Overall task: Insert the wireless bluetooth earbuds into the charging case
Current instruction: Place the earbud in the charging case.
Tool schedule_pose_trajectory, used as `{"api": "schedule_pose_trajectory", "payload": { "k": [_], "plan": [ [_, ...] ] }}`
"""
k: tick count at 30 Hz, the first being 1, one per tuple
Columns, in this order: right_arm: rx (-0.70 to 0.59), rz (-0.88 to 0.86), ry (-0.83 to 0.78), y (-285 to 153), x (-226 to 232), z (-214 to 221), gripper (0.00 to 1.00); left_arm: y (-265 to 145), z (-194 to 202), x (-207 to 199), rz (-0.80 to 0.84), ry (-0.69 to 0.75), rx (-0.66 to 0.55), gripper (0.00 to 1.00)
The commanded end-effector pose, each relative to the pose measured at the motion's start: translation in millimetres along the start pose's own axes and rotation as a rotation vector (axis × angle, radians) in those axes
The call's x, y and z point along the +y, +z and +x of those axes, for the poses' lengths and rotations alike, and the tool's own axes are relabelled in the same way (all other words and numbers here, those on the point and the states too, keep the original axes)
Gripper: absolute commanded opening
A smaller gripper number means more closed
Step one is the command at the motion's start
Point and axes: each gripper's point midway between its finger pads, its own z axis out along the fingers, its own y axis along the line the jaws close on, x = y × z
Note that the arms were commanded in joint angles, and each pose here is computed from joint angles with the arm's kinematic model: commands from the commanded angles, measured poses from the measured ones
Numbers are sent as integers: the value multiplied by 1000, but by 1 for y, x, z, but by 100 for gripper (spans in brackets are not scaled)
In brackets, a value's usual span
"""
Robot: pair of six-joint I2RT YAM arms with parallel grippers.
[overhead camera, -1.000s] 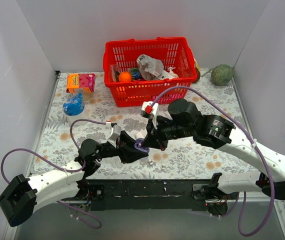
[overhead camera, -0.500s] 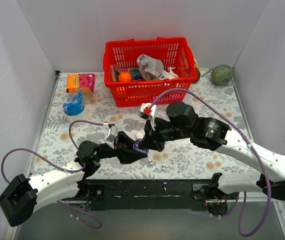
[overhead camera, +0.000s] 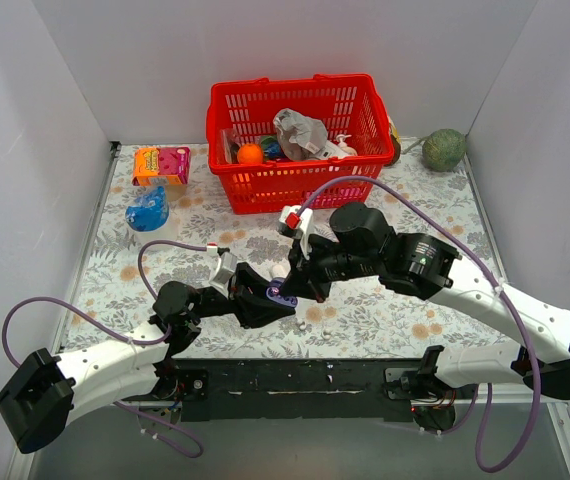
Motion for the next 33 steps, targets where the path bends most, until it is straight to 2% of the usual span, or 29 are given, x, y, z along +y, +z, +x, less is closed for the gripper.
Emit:
{"api": "schedule_pose_trajectory", "payload": {
  "k": [1,12,22,33],
  "plan": [
    [6,24,8,-3,-2,-7,1,1,-8,-3,6,42,-19,0],
    [22,20,14,1,-1,-13,1,0,-5,-3,6,38,-2,0],
    [139,2,36,4,1,-2,1,-1,1,1,-7,68,35,0],
    [149,32,58,12,-6,-2,1,0,-5,-3,6,73,21,0]
  ]
}}
